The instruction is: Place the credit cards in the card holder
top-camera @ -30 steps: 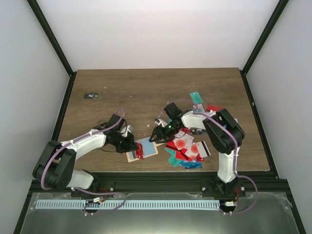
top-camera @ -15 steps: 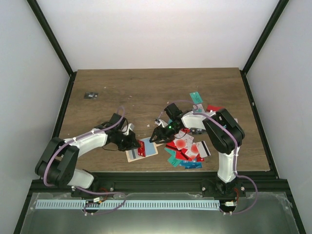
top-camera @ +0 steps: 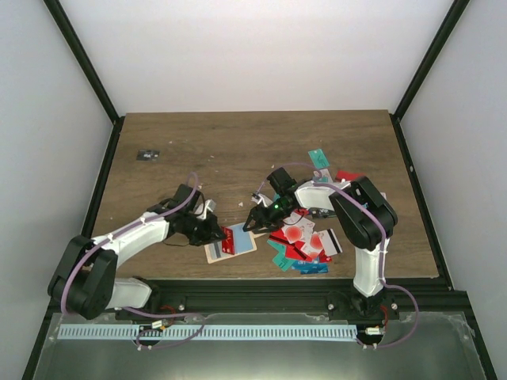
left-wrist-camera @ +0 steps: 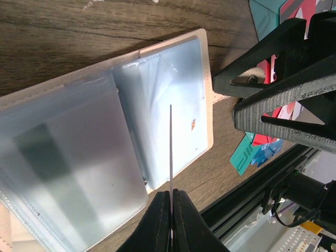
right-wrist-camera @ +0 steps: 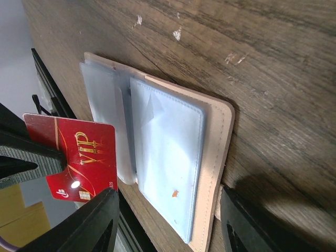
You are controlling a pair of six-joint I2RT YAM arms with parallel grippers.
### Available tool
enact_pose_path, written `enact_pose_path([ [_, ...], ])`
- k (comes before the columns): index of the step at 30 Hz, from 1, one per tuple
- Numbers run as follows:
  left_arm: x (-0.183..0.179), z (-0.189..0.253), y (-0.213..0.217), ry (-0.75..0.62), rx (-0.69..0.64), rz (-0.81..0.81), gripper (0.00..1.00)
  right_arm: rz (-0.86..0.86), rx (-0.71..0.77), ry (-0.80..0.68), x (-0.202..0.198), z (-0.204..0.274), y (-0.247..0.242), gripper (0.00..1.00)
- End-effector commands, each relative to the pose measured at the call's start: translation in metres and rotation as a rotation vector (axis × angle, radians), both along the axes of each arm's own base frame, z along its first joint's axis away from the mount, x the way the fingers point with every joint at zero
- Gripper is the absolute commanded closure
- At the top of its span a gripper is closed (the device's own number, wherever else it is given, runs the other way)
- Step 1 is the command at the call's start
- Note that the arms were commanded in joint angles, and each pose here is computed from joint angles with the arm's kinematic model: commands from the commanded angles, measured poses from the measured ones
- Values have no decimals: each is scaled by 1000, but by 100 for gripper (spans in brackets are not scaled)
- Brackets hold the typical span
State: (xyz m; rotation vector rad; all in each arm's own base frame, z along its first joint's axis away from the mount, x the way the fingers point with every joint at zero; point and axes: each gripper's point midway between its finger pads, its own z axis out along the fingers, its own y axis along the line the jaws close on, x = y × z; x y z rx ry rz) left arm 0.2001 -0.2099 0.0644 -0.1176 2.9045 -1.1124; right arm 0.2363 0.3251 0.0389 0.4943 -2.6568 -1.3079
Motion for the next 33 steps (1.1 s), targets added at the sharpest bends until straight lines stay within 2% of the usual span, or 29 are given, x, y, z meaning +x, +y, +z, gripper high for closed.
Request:
enact_pose_path([
  [1,-9,-9,5,33,17,-13,96,6,-12,2,-1,-6,-4,45],
  [16,-5,-29,4,67,41,0,96,14,-14,4,-5,-7,-6,46],
  [33,9,-26,-4,9,-10,14,96,23,-16,11,-7,-10,-7,46],
])
